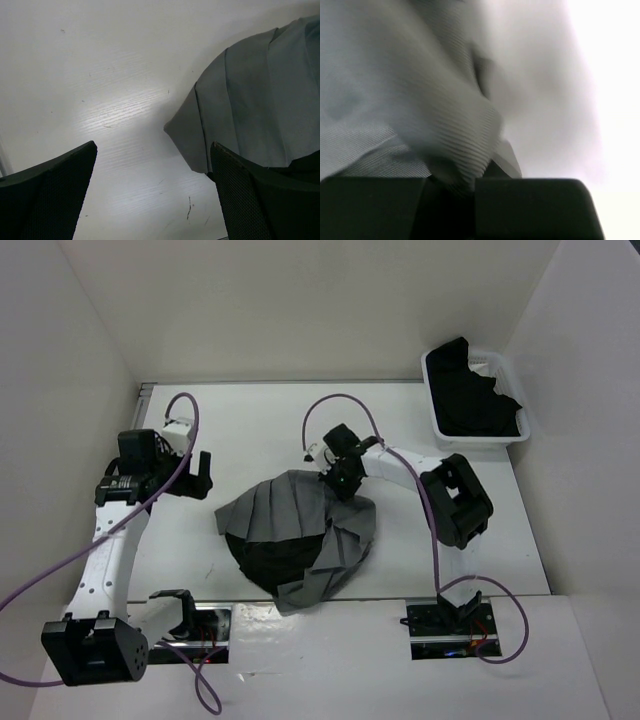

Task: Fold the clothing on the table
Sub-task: Flatten the skirt out

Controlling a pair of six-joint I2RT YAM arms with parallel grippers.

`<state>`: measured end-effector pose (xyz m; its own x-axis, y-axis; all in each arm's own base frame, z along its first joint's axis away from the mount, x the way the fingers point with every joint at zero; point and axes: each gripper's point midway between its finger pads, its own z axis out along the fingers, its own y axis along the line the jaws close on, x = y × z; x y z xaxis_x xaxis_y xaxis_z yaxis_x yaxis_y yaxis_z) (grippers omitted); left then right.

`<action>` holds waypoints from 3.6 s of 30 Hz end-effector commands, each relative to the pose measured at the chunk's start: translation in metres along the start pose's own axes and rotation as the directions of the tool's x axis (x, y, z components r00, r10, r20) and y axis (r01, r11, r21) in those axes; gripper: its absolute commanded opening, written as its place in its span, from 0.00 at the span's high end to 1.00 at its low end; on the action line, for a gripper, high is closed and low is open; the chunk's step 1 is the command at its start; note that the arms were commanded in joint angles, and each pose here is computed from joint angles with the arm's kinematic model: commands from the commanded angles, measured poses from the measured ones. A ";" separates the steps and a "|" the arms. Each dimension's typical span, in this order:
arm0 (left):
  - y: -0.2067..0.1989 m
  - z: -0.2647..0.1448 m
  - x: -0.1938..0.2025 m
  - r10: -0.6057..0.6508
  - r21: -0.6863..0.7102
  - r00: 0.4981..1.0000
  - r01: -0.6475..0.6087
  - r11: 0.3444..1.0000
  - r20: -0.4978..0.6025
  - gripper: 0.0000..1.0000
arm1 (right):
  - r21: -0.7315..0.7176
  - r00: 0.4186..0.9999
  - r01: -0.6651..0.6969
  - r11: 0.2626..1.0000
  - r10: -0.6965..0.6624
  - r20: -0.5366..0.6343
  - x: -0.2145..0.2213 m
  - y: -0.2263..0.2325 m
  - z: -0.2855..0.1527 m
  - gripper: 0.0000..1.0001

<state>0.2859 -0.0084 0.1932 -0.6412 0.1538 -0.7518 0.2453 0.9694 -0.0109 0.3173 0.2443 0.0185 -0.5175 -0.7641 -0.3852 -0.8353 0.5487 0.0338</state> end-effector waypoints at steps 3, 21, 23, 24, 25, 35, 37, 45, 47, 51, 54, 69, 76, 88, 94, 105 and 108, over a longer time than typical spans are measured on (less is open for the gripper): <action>0.002 0.003 -0.014 -0.001 0.003 0.999 0.001 1.000 0.053 0.00 | 0.385 0.965 -0.205 0.900 0.120 0.233 -0.060 -0.148 -0.055 1.00; 0.004 0.005 -0.006 -0.004 -0.012 0.999 0.005 1.000 0.039 0.00 | 0.467 0.966 0.036 0.884 -0.151 0.211 -0.091 -0.046 -0.112 0.81; 0.004 0.003 -0.007 -0.001 -0.014 0.999 0.002 1.000 0.047 0.00 | 0.386 0.958 0.156 0.909 -0.235 0.167 -0.077 0.007 -0.107 0.61; 0.003 0.003 -0.007 -0.001 -0.005 0.999 0.002 1.000 0.049 0.00 | 0.369 0.954 0.188 0.910 -0.258 0.151 -0.072 0.021 -0.108 0.52; 0.003 0.003 -0.007 -0.001 -0.005 0.999 0.002 1.000 0.049 0.00 | 0.333 0.952 0.235 0.913 -0.285 0.108 -0.056 0.035 -0.102 0.45; 0.002 0.003 -0.005 -0.001 -0.005 0.999 0.002 1.000 0.049 0.00 | 0.424 0.903 -0.094 0.901 -0.102 0.417 -0.070 -0.048 -0.199 0.13; 0.002 0.003 -0.005 -0.001 -0.005 0.999 0.002 1.000 0.049 0.00 | 0.456 0.921 -0.146 0.878 -0.047 0.386 -0.063 -0.072 -0.190 0.13; 0.001 0.004 -0.002 -0.004 -0.003 0.999 0.004 1.000 0.041 0.00 | 0.459 0.964 -0.159 0.874 0.038 0.262 -0.039 -0.100 -0.112 0.12; 0.000 0.004 -0.002 -0.004 0.006 0.999 0.004 1.000 0.043 0.00 | 0.407 0.968 -0.164 0.899 0.067 0.241 -0.035 -0.101 -0.091 0.12; 0.000 0.009 0.001 -0.010 0.010 1.000 0.009 1.000 0.024 0.00 | 0.376 0.967 -0.185 0.908 0.098 0.237 -0.041 -0.114 -0.071 0.12; 0.001 0.011 0.003 -0.012 0.012 1.000 0.012 1.000 0.014 0.00 | 0.363 0.964 -0.198 0.911 0.114 0.241 -0.047 -0.128 -0.058 0.12; -0.001 0.009 0.001 -0.001 0.019 1.000 0.000 1.000 0.025 0.00 | 0.370 0.945 -0.186 0.910 0.062 0.322 -0.057 -0.102 -0.141 1.00; -0.001 0.007 0.000 0.002 0.017 0.999 -0.002 1.000 0.033 0.00 | 0.321 0.912 0.121 0.939 -0.233 0.338 -0.065 0.041 -0.188 0.97; 0.001 0.007 0.000 0.002 0.008 1.000 -0.002 1.000 0.031 0.00 | 0.273 0.919 0.347 0.897 -0.383 0.090 -0.017 0.087 -0.110 0.15; 0.001 0.007 0.000 0.002 0.008 1.000 -0.002 1.000 0.031 0.00 | 0.361 0.919 0.065 0.930 -0.197 0.342 -0.055 -0.003 -0.184 0.03; -0.002 0.012 0.003 -0.004 0.031 1.000 0.004 1.000 0.015 0.00 | 0.142 0.893 0.226 0.964 -0.263 0.364 -0.028 0.039 -0.189 0.01; -0.001 0.015 0.004 0.002 0.033 1.000 -0.002 0.999 0.006 0.00 | 0.140 0.913 0.249 0.958 -0.280 0.298 -0.018 0.050 -0.167 0.01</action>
<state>0.2895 -0.0100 0.1801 -0.6464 0.1519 -0.7477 0.2546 0.9667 -0.0237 0.2750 0.2223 0.1963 -0.2052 -0.7149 -0.6684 -0.8672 0.4494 -0.2144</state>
